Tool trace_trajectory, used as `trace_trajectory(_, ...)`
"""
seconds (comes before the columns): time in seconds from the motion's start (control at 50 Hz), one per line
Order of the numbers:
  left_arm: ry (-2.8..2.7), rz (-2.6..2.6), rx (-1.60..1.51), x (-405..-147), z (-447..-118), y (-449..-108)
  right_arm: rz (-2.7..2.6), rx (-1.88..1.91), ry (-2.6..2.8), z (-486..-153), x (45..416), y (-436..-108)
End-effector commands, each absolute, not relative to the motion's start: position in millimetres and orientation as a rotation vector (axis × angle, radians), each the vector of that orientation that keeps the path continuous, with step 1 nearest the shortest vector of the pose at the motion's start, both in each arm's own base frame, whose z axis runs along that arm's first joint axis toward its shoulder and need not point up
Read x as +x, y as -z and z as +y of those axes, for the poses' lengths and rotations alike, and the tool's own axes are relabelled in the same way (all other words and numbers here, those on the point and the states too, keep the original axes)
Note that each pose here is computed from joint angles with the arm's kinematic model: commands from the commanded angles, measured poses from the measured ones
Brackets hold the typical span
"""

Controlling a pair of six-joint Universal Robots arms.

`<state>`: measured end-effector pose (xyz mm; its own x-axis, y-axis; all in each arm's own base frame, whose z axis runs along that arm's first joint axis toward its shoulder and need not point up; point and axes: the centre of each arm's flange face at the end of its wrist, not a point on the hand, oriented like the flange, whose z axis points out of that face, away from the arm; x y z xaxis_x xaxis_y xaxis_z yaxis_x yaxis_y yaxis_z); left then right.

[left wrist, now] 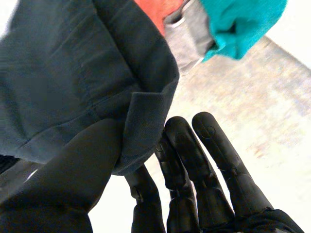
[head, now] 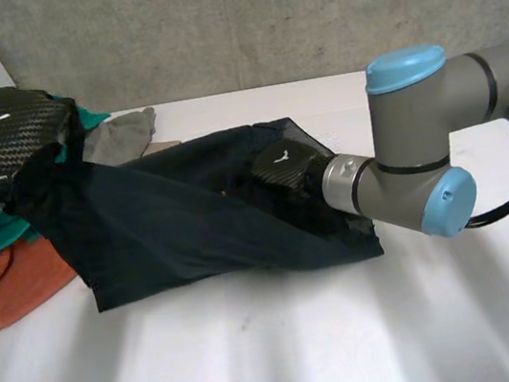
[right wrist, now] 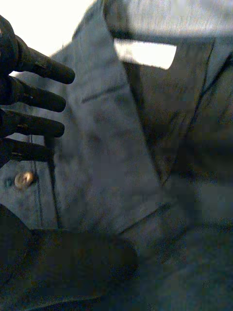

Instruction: Fold the laundry.

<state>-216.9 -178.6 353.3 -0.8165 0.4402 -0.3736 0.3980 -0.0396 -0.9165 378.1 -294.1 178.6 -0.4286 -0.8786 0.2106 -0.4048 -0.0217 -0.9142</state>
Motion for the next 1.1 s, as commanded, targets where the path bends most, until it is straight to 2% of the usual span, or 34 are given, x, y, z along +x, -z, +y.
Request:
trace_trajectory(0.02,-1.934,-2.126,-1.04,-225,-158,-348,1.791,-1.235,1.292,-278,399,-157)
trace_trajectory(0.16,-1.899,-2.164,-1.079,-225,-160,-337,1.786,-1.162,1.333,-290,400,-163)
trace_trajectory(0.24,-1.919,-2.182,-1.069,-220,-165,-338,1.788,-1.119,1.394,-302,385,-189)
trace_trajectory(0.38,-1.972,-2.178,-1.028,-213,-171,-346,1.791,-1.164,1.693,-308,339,-265)
trace_trajectory(0.42,-1.987,-2.172,-1.02,-212,-172,-347,1.777,-1.171,1.815,-299,321,-298)
trace_trajectory(0.52,-2.008,-2.163,-1.002,-210,-178,-345,1.747,-1.162,2.002,-277,295,-345)
trace_trajectory(0.62,-1.991,-2.152,-1.01,-210,-178,-342,1.867,-1.17,1.862,-283,298,-307)
trace_trajectory(0.7,-2.006,-2.098,-1.021,-212,-171,-348,1.942,-1.215,1.673,-290,317,-260)
trace_trajectory(0.84,-2.014,-2.041,-1.034,-216,-163,-353,1.957,-1.125,1.354,-294,353,-200)
trace_trajectory(0.94,-2.02,-2.032,-1.037,-217,-165,-351,1.952,-1.05,1.158,-286,372,-170)
trace_trajectory(1.1,-1.996,-2.059,-1.04,-220,-176,-344,1.949,-1.016,1.003,-265,393,-142)
